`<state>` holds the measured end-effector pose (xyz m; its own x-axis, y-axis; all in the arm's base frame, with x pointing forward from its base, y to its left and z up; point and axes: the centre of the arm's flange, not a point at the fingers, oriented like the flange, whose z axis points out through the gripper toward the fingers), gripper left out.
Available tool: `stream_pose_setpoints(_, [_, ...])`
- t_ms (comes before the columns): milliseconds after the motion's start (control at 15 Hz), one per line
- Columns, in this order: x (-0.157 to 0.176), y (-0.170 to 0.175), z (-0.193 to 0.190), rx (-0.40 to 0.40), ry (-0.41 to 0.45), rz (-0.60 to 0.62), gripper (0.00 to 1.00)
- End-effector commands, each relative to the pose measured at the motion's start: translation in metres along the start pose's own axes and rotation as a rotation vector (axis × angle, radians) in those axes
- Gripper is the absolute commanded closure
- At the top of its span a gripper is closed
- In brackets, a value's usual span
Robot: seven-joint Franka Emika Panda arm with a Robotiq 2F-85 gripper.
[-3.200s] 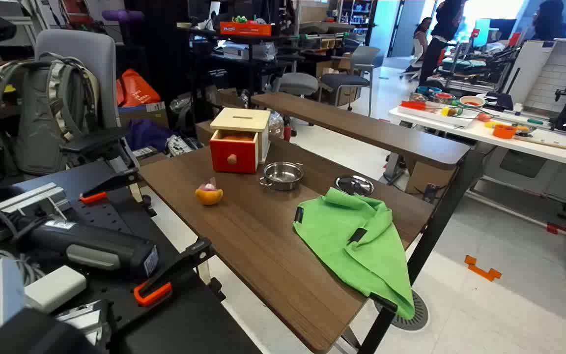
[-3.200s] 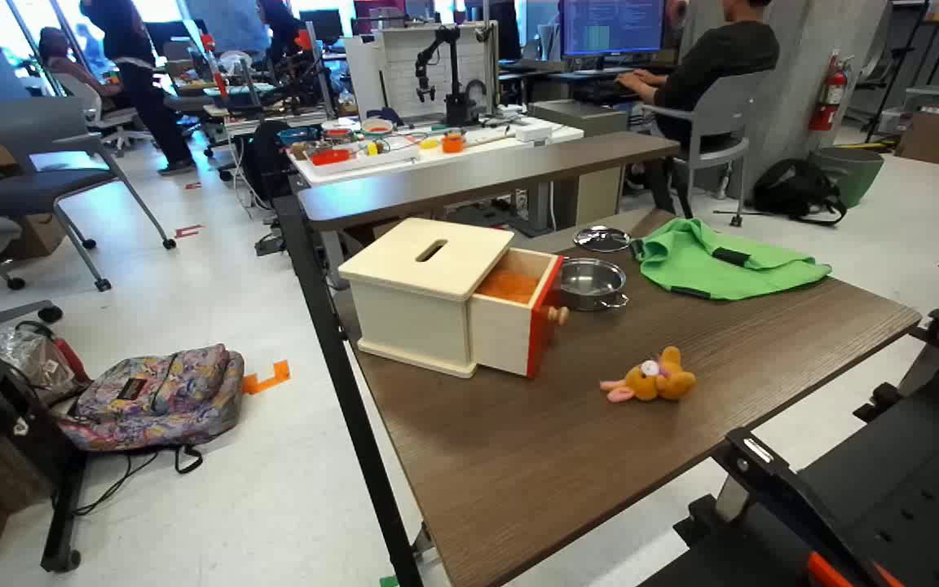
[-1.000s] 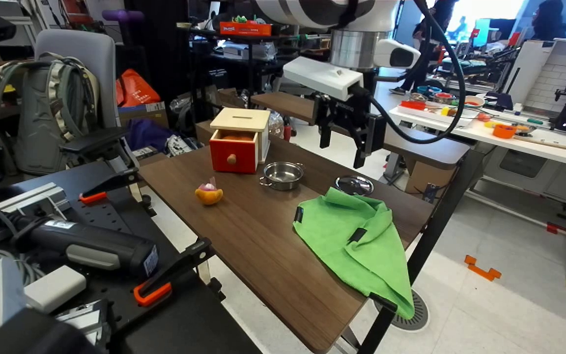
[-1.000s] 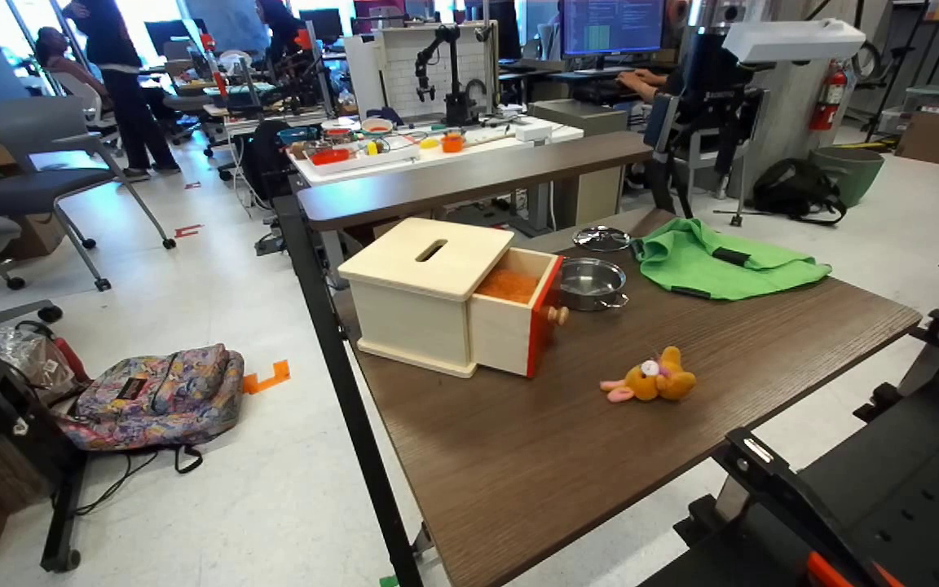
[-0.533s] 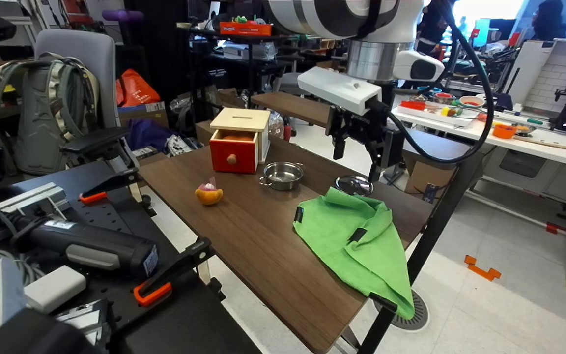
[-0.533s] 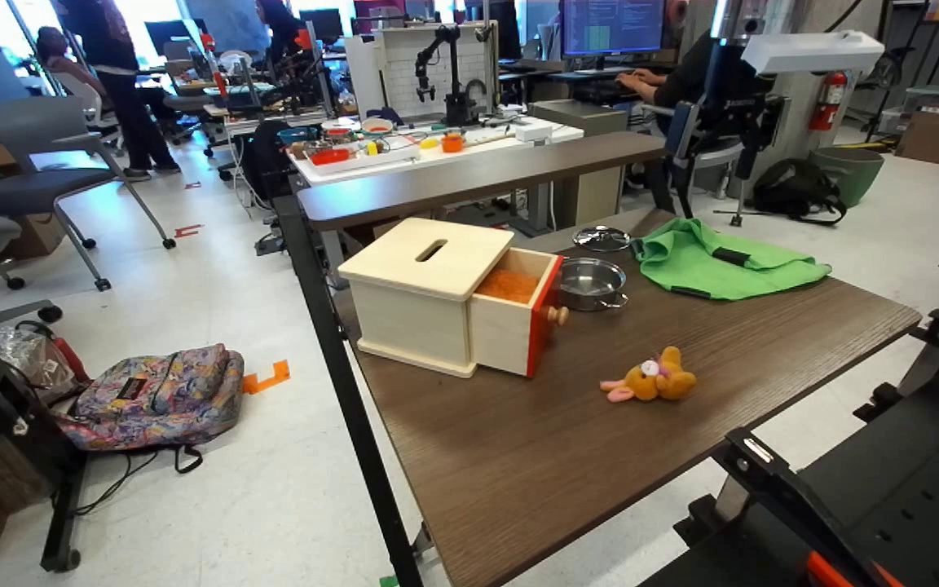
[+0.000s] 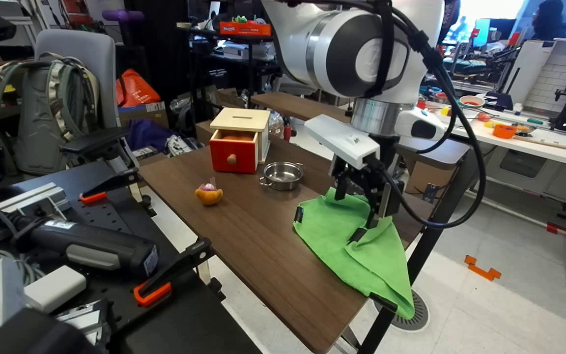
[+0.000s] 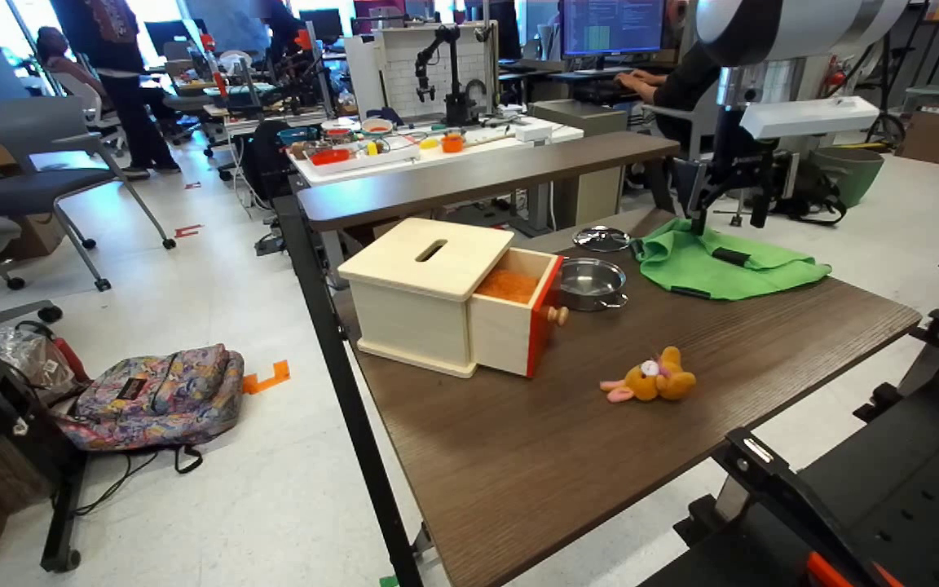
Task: Move the green cloth to the front
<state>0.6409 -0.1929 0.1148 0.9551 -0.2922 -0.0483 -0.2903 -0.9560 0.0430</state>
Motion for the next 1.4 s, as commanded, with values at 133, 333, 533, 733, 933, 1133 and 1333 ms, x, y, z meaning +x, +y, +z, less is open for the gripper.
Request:
stream_pose_setpoints(133, [0.017, -0.004, 0.034, -0.025, -0.058, 0.0, 0.0])
stream_pose_setpoints(333, [0.004, -0.003, 0.035, -0.022, -0.05, -0.016, 0.0])
stream_pose_setpoints(533, [0.005, -0.003, 0.034, -0.027, -0.047, -0.021, 0.0])
stream_pose_setpoints(733, [0.006, -0.005, 0.031, -0.03, -0.022, -0.004, 0.0])
stream_pose_setpoints(933, [0.012, -0.01, 0.035, -0.032, 0.028, 0.008, 0.0])
stream_pose_setpoints(1133, [0.016, -0.017, 0.047, -0.027, 0.081, -0.01, 0.0])
stream_pose_setpoints(1333, [0.015, -0.021, 0.06, -0.031, 0.087, -0.023, 0.0])
